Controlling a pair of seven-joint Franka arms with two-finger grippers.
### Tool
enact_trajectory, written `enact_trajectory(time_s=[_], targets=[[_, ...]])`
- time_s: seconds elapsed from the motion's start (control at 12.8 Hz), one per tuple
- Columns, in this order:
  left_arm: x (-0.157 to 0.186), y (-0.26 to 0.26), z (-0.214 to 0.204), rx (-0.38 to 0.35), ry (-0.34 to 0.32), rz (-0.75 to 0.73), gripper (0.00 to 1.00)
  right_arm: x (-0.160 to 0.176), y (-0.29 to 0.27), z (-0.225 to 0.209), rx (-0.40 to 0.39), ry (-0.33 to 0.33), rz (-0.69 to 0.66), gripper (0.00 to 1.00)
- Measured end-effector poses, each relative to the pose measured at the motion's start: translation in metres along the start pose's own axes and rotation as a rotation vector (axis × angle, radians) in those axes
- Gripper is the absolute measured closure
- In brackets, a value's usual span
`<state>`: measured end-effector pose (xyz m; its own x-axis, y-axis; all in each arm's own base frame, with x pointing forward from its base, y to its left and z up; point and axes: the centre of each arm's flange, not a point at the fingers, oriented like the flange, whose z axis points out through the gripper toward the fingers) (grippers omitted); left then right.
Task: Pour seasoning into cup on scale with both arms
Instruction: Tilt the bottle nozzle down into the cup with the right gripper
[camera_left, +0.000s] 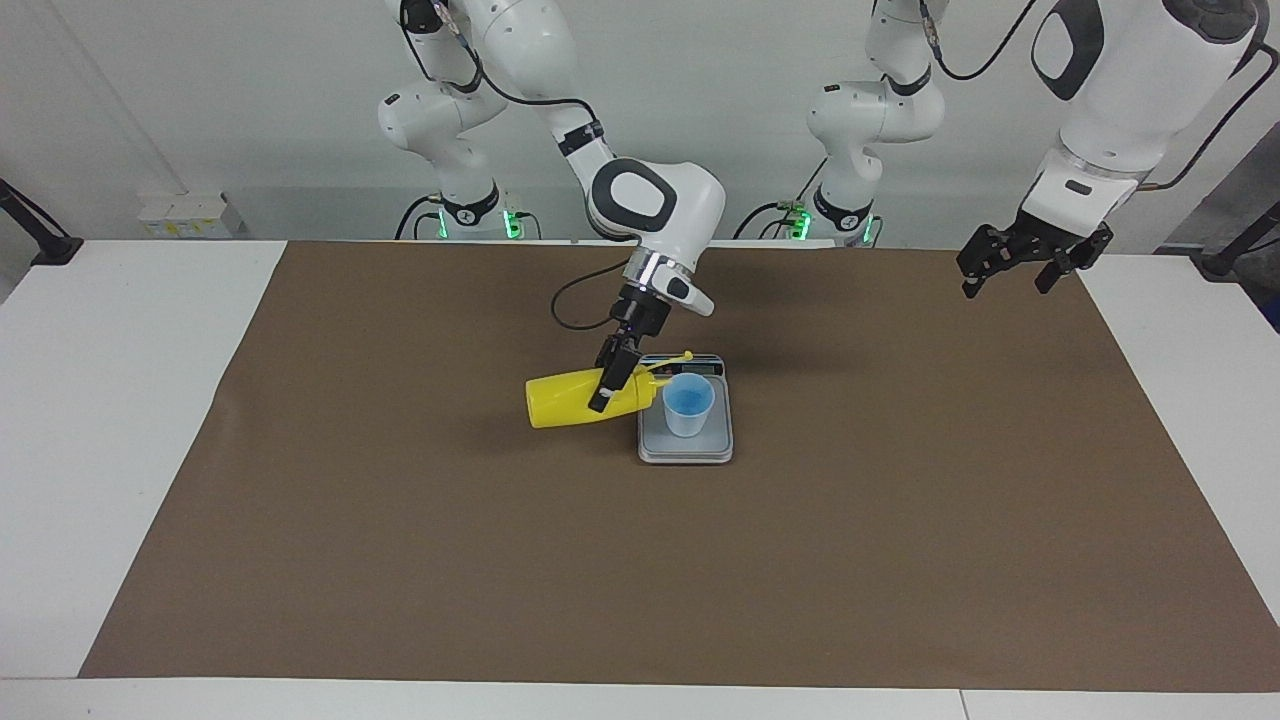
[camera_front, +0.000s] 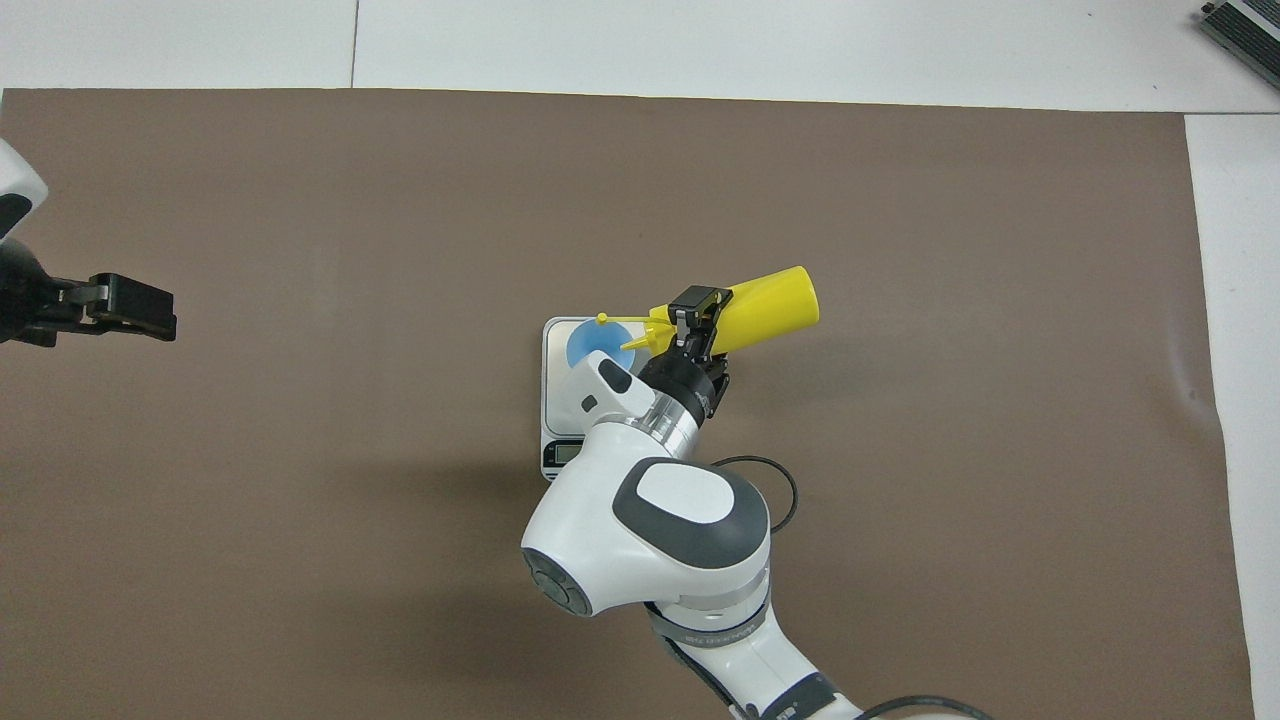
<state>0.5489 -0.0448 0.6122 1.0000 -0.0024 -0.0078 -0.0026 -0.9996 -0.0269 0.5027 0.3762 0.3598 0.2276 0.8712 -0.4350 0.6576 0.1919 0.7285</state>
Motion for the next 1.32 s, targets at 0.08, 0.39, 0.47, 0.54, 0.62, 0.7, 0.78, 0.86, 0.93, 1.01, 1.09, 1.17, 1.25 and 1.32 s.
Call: enact_trajectory(time_s=[0.08,0.39,0.47,0.54,0.62,0.7,0.78,0.86,0.93,1.01,1.09,1.17,1.25,1.32], targets=[[0.0,0.0,0.0,0.0,0.0,0.0,0.0,0.002,0.0,0.002,-0.008,-0.007,0.002,0.53],[0.0,0.0,0.0,0.0,0.0,0.0,0.0,0.006,-0.007,0.005,-0.044,-0.043,0.012,0.53],[0.0,0.0,0.0,0.0,0.0,0.0,0.0,0.008,-0.008,0.004,-0.045,-0.042,0.012,0.53],[0.0,0.0,0.0,0.0,0.0,0.0,0.0,0.008,-0.008,0.003,-0.046,-0.043,0.016,0.53],[0.0,0.0,0.0,0.0,0.0,0.0,0.0,0.009,-0.008,0.002,-0.047,-0.043,0.022,0.53],[0.0,0.0,0.0,0.0,0.0,0.0,0.0,0.009,-0.008,0.002,-0.048,-0.043,0.025,0.53],[0.0,0.0,0.0,0.0,0.0,0.0,0.0,0.009,-0.008,0.002,-0.048,-0.043,0.027,0.53],[0.0,0.0,0.0,0.0,0.0,0.0,0.0,0.009,-0.008,0.001,-0.049,-0.043,0.03,0.53],[0.0,0.0,0.0,0.0,0.0,0.0,0.0,0.009,-0.006,0.001,-0.05,-0.042,0.036,0.53],[0.0,0.0,0.0,0.0,0.0,0.0,0.0,0.009,-0.004,0.0,-0.051,-0.04,0.045,0.53],[0.0,0.0,0.0,0.0,0.0,0.0,0.0,0.009,-0.002,-0.001,-0.046,-0.038,0.057,0.53],[0.0,0.0,0.0,0.0,0.0,0.0,0.0,0.009,0.0,-0.003,-0.031,-0.034,0.073,0.53],[0.0,0.0,0.0,0.0,0.0,0.0,0.0,0.009,0.003,-0.005,-0.007,-0.029,0.097,0.53],[0.0,0.0,0.0,0.0,0.0,0.0,0.0,0.007,0.007,-0.007,0.023,-0.018,0.127,0.53]])
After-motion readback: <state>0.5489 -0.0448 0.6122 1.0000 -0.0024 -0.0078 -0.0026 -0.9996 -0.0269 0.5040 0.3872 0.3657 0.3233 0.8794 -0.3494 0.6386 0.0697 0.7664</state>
